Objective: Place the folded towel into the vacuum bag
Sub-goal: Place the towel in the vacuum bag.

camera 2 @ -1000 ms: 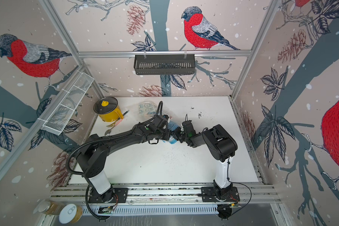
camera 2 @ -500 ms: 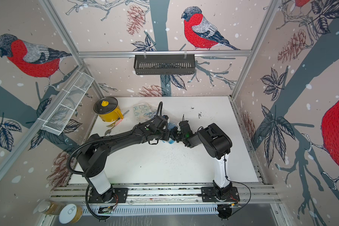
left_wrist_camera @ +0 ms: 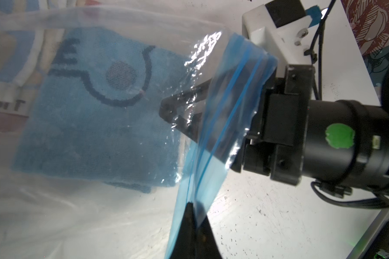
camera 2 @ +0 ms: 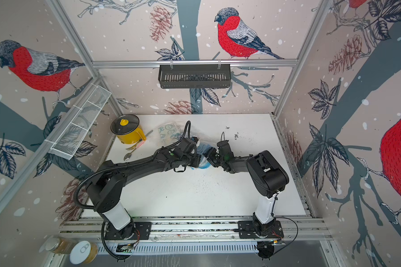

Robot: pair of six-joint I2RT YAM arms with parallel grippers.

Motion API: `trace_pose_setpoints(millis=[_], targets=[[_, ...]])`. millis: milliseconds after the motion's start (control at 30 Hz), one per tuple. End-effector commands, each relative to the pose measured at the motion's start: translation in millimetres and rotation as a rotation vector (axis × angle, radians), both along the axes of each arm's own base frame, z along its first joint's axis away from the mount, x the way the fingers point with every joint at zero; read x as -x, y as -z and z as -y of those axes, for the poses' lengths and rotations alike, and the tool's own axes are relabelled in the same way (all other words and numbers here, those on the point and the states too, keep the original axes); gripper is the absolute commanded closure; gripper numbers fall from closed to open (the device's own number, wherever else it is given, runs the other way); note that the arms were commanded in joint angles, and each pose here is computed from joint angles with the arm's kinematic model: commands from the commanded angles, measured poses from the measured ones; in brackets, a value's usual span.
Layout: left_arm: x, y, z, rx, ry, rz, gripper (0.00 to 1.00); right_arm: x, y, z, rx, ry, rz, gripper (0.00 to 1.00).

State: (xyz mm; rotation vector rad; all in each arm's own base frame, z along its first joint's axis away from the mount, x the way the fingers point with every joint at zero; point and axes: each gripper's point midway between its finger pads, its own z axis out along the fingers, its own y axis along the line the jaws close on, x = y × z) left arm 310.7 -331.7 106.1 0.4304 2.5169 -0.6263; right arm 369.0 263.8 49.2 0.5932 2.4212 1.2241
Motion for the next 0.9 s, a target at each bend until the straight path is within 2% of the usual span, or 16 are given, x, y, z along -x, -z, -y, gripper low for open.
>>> trace_pose_setpoints(millis=[0,167,267,400,600,867], targets=[[3,-2,-1,0.006,-0.002,-0.003,1.00,2,4,10,0.061,0.002,-0.006,0.35],[3,0,0,0.008,-0.003,-0.008,1.00,0,4,11,0.075,0.000,0.006,0.43],[2,2,2,0.008,-0.002,-0.011,1.00,-1,6,3,0.055,-0.018,0.013,0.55],[2,2,4,0.009,0.006,-0.009,1.00,-2,10,-10,0.027,-0.038,0.017,0.67],[3,4,8,0.019,0.024,-0.010,1.00,-5,9,-19,-0.017,-0.023,0.031,0.96],[5,2,10,0.026,0.040,-0.004,1.00,-20,10,-23,-0.053,0.021,0.030,0.99]])
